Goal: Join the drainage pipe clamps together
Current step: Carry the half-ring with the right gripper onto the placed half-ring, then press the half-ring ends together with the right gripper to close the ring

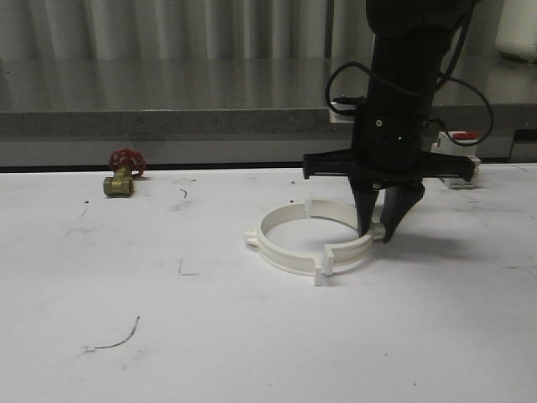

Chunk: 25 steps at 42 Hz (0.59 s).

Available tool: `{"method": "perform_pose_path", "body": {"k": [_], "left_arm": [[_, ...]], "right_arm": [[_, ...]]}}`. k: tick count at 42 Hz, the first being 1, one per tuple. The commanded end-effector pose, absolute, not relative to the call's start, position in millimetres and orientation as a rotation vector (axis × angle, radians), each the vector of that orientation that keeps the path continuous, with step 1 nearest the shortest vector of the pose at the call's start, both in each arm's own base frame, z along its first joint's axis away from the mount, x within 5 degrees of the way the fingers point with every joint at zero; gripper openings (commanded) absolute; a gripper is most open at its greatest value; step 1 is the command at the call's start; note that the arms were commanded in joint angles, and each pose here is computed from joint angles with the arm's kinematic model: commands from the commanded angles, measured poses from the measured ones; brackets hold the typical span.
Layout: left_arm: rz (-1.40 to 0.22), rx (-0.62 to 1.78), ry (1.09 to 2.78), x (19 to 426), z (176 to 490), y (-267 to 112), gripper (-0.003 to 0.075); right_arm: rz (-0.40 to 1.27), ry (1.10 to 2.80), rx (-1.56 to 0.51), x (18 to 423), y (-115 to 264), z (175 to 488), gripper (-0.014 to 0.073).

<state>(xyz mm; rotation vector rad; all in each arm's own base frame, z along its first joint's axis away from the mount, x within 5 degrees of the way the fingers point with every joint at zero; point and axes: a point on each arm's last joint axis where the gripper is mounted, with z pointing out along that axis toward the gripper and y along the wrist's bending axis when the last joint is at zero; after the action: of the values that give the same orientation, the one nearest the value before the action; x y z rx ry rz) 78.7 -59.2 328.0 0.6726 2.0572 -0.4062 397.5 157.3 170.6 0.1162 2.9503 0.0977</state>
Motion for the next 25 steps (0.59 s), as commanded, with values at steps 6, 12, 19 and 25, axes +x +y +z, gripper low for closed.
{"method": "perform_pose_path", "body": {"k": [6, 12, 19, 25], "left_arm": [[-0.437, 0.627, 1.976, 80.8, 342.0, -60.4, 0.0345], [-0.437, 0.627, 1.976, 80.8, 342.0, -60.4, 0.0345], [-0.437, 0.627, 1.976, 80.8, 342.0, -60.4, 0.0345], [-0.437, 0.627, 1.976, 80.8, 342.0, -60.4, 0.0345]], "right_arm": [[0.162, 2.875, 0.104, 399.8, 163.9, 194.5, 0.0162], [0.163, 2.874, 0.102, 399.9, 164.5, 194.0, 0.0162], [0.180, 2.862, 0.107, 400.8, 165.5, 194.4, 0.0162], [0.184, 2.854, 0.107, 401.5, 165.7, 194.6, 0.0162]]}}
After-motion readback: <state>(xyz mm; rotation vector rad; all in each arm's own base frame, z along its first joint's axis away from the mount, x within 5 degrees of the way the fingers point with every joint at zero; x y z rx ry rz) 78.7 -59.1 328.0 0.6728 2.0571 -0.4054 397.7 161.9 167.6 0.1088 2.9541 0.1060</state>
